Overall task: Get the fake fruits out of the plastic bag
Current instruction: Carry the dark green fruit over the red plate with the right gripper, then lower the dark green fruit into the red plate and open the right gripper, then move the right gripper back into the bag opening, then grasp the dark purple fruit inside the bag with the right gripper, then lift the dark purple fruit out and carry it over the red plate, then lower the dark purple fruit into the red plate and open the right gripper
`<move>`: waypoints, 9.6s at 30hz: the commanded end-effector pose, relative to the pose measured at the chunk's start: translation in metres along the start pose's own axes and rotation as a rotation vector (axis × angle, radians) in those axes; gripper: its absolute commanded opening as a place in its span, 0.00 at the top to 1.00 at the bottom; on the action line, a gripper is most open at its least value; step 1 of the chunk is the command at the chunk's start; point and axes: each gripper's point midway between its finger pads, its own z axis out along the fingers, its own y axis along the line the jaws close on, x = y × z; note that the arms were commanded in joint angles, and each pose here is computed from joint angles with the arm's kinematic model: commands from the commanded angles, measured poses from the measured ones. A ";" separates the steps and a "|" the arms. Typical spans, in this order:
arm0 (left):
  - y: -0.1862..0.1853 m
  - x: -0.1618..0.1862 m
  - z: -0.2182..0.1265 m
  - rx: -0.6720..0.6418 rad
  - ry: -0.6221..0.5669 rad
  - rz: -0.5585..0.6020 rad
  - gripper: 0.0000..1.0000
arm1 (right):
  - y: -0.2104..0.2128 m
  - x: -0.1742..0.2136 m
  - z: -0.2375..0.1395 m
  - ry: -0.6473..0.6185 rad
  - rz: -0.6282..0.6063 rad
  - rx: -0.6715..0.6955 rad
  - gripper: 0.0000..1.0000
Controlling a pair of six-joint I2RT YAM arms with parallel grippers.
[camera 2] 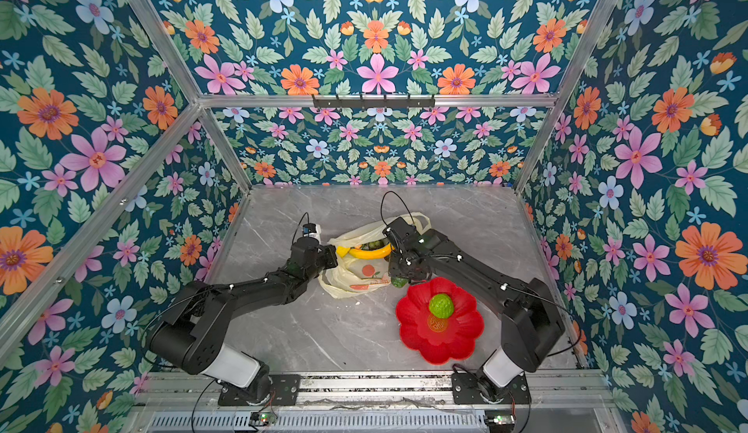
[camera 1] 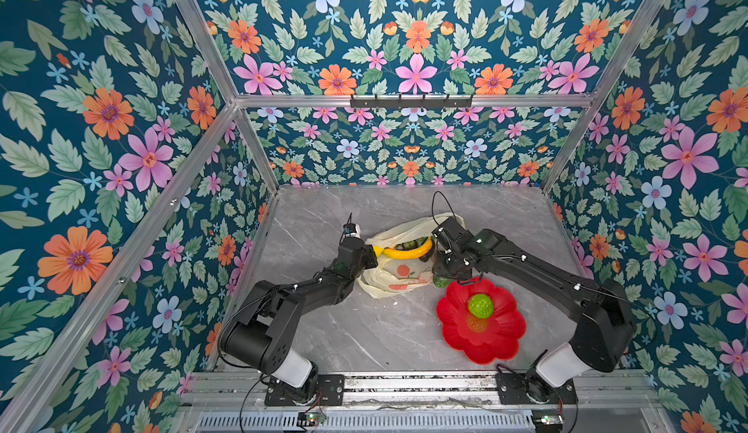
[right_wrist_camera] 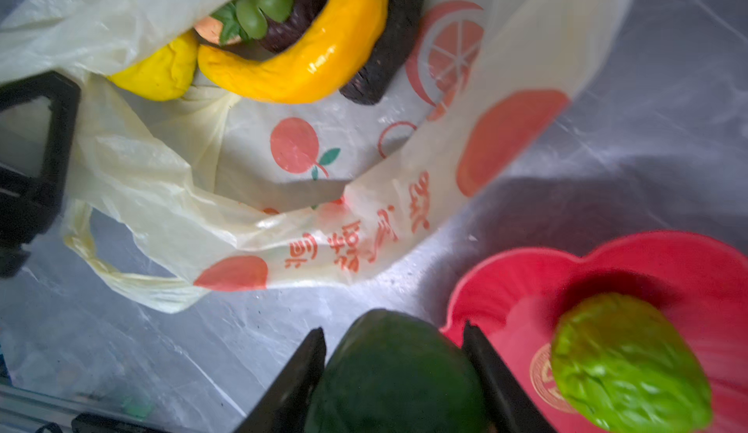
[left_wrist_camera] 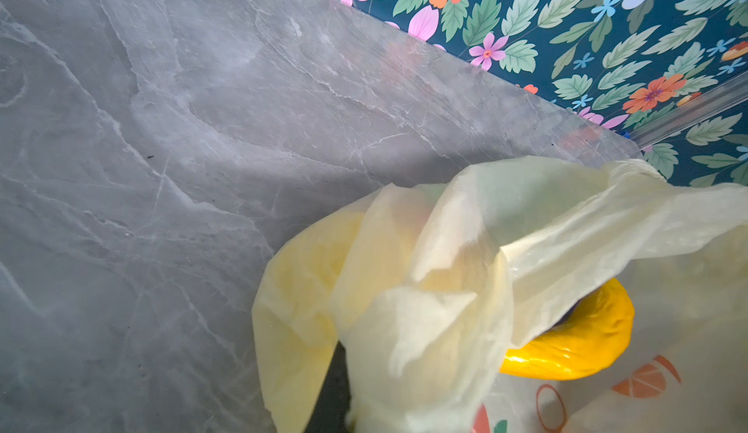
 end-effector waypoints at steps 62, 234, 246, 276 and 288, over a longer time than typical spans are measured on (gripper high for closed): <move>0.001 -0.005 -0.003 -0.014 -0.020 0.023 0.89 | -0.127 0.164 0.042 0.429 -0.014 0.356 0.47; -0.001 -0.011 -0.007 -0.007 -0.032 0.036 0.88 | -0.002 -0.066 0.025 -0.091 -0.086 0.113 0.69; -0.001 -0.009 -0.006 -0.005 -0.024 0.034 0.88 | -0.053 0.029 -0.029 0.097 -0.122 0.163 0.69; 0.001 -0.006 -0.001 -0.019 -0.016 0.038 0.88 | -0.149 0.176 -0.067 0.383 0.152 0.231 0.71; 0.003 -0.004 0.001 -0.024 -0.008 0.041 0.88 | -0.156 0.187 -0.033 0.399 0.151 0.238 0.71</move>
